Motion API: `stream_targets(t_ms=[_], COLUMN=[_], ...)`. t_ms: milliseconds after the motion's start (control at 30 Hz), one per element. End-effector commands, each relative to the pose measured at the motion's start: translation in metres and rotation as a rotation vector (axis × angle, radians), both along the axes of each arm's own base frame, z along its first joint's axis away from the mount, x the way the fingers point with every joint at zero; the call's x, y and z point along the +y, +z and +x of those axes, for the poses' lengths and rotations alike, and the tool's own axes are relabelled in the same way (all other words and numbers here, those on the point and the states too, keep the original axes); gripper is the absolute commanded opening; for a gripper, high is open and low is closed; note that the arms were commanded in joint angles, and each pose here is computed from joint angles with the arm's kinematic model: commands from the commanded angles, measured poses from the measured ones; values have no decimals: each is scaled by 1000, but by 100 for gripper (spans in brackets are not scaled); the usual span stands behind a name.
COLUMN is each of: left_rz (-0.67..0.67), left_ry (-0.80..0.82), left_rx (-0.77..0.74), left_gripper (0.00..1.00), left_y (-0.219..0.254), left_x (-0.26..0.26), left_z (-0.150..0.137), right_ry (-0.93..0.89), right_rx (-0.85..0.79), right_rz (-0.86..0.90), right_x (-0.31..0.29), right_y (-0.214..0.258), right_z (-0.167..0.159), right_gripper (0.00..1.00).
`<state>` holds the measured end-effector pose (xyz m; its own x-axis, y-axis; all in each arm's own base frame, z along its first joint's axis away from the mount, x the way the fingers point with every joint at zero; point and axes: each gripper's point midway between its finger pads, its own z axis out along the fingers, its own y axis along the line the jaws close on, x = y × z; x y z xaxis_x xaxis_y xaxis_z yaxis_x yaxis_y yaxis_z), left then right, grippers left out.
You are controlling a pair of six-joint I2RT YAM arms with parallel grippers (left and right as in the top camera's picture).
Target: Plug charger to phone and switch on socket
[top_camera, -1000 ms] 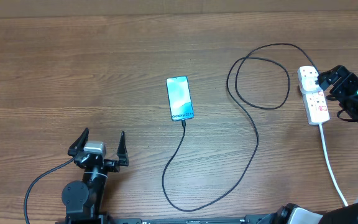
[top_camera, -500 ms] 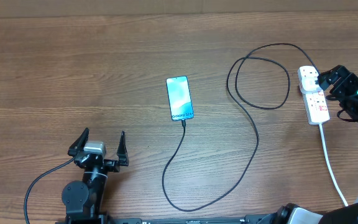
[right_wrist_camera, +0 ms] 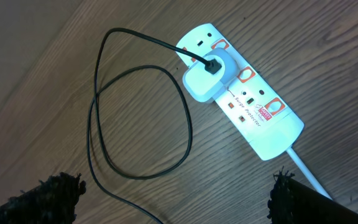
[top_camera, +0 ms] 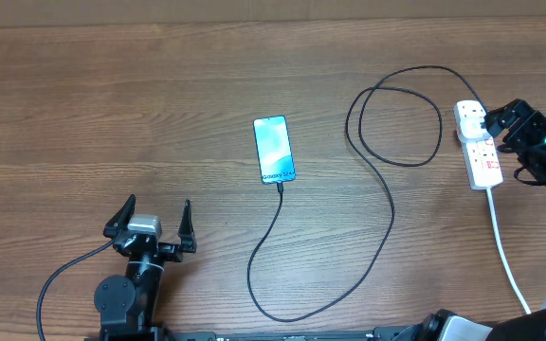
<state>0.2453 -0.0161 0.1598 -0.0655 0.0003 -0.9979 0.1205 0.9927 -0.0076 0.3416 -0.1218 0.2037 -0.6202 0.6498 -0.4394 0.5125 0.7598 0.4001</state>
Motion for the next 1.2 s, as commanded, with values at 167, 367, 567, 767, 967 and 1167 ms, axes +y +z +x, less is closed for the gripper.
stream_targets(t_ms=[167, 367, 567, 767, 967, 1167], left_rz=[23, 23, 23, 23, 23, 23], left_ry=[22, 22, 22, 22, 22, 22], left_rx=[-6, -6, -6, -6, -6, -6], left_gripper=[100, 100, 100, 100, 100, 100], left_y=[0, 0, 0, 0, 0, 0], left_x=[5, 5, 5, 5, 5, 5], left_z=[0, 0, 0, 0, 0, 0], right_ry=[26, 88, 139, 160, 195, 228], right_rx=[-49, -127, -221, -327, -472, -616], right_rz=[-22, -56, -93, -136, -188, -236], right_x=[8, 31, 50, 59, 74, 90], right_y=[6, 3, 4, 13, 28, 36], right_z=[7, 13, 14, 11, 5, -6], right_gripper=[100, 100, 100, 100, 100, 100])
